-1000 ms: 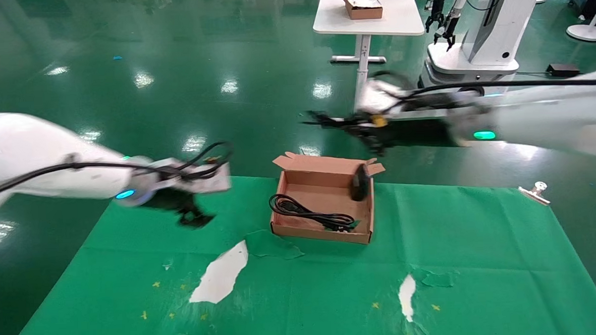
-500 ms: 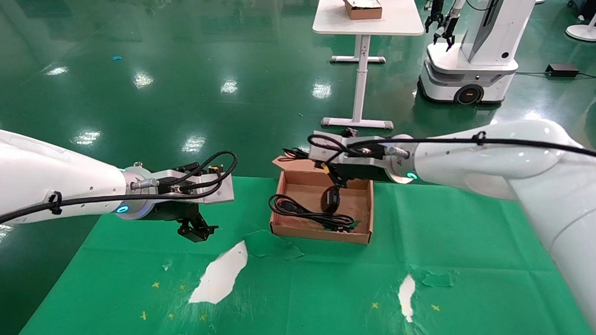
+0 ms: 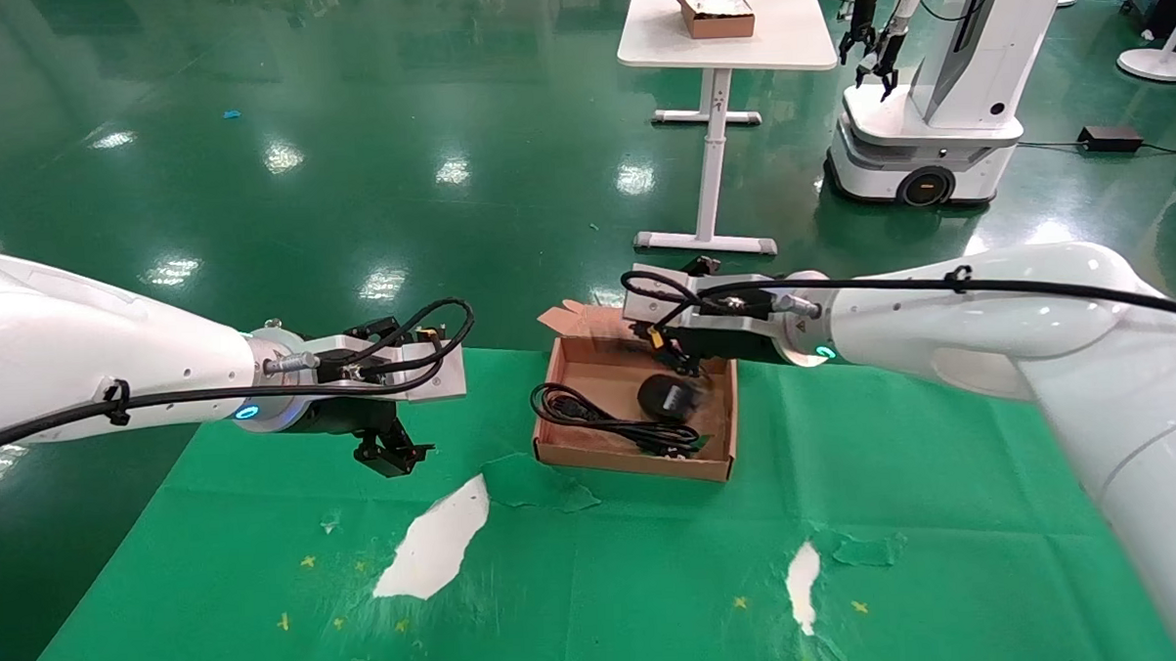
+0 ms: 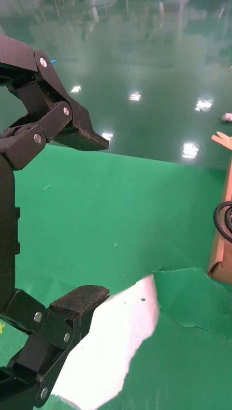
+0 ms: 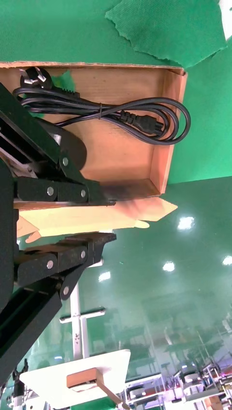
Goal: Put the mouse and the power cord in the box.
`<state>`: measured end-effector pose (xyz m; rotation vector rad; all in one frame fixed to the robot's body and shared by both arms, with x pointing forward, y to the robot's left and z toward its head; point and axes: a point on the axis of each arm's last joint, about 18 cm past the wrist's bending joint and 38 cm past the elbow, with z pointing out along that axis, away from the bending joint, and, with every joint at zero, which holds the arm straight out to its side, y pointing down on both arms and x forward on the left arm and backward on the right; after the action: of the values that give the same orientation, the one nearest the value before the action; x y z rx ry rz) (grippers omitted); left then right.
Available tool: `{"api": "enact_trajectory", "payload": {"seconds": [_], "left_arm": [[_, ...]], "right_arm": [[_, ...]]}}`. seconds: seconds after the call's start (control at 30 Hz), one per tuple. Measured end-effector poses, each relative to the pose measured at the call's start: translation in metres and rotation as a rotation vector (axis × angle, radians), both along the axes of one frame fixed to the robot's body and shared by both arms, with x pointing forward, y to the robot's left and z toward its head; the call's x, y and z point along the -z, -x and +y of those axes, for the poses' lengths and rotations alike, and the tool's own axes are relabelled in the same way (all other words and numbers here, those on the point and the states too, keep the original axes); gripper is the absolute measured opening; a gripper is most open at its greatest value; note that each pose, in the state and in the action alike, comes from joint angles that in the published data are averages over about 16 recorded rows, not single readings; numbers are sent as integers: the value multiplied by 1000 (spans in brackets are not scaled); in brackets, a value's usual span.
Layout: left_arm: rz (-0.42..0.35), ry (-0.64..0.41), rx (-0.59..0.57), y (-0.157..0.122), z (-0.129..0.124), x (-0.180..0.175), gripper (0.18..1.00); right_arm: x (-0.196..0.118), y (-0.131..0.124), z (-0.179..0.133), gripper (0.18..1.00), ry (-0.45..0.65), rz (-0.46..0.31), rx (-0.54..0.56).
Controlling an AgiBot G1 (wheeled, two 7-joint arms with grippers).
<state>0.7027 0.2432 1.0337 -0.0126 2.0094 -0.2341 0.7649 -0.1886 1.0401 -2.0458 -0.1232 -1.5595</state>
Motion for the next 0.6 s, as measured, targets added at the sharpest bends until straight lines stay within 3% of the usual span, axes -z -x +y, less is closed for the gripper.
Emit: {"api": "enact_trajectory", "payload": {"seconds": [0.27, 0.6], "left_arm": [[0, 3, 1, -1, -1, 0, 1000], [0, 4, 2, -1, -1, -1, 1000]], "right_arm": [[-1, 3, -3, 379, -25, 7, -13], [10, 17, -18, 604, -161, 61, -81]]}}
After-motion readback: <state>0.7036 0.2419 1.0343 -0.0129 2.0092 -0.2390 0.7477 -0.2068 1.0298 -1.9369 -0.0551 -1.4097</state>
